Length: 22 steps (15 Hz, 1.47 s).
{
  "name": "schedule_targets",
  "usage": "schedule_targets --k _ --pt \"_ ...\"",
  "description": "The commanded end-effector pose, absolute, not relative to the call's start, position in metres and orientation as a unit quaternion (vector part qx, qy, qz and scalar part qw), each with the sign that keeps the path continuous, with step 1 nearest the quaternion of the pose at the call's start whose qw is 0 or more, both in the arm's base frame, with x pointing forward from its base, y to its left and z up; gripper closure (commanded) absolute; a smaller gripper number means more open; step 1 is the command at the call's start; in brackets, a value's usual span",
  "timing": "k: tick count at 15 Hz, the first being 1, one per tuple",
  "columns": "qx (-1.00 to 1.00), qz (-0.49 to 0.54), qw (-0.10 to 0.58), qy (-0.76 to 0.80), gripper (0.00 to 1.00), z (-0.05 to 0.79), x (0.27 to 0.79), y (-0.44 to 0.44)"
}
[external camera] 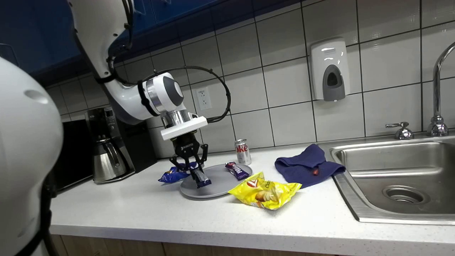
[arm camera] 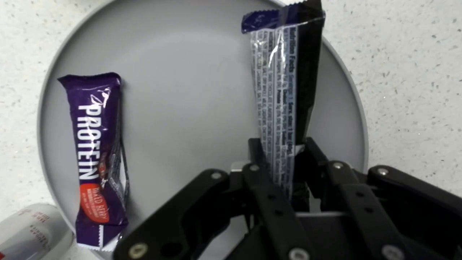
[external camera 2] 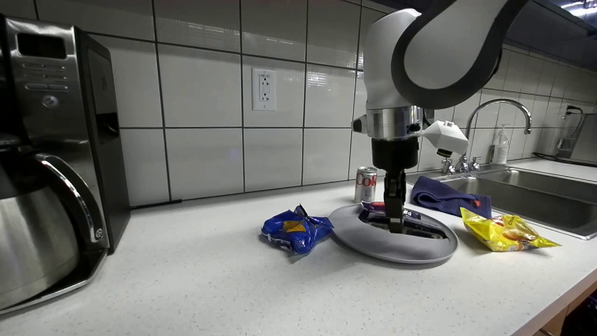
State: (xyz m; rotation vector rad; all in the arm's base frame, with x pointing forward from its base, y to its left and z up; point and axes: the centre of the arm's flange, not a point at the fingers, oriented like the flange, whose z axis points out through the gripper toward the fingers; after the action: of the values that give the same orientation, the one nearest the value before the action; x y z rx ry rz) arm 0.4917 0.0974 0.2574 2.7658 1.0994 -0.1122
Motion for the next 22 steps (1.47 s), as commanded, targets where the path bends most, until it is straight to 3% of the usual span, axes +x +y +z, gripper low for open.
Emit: schedule_targets --k 1,9,10,11,13,18,22 --pt "0.925 -0.03 0.093 0.366 0.92 0.252 0.517 0.094" --pt "0.927 -0.028 0.084 0.366 0.92 0.231 0.533 0.096" --pt "0.926 -0.03 0.083 0.367 0.72 0.229 0.532 0.096" --pt "0.925 -0.032 0.083 0.368 0.45 0.228 0.531 0.097" --pt "0.924 -0.034 0.085 0.373 0.4 0.229 0.527 0.1" --pt "0.925 -0.025 0.095 0.367 0.02 0.252 0.507 0.103" --pt "0.93 -0.016 0.107 0.35 0.0 0.277 0.487 0.105"
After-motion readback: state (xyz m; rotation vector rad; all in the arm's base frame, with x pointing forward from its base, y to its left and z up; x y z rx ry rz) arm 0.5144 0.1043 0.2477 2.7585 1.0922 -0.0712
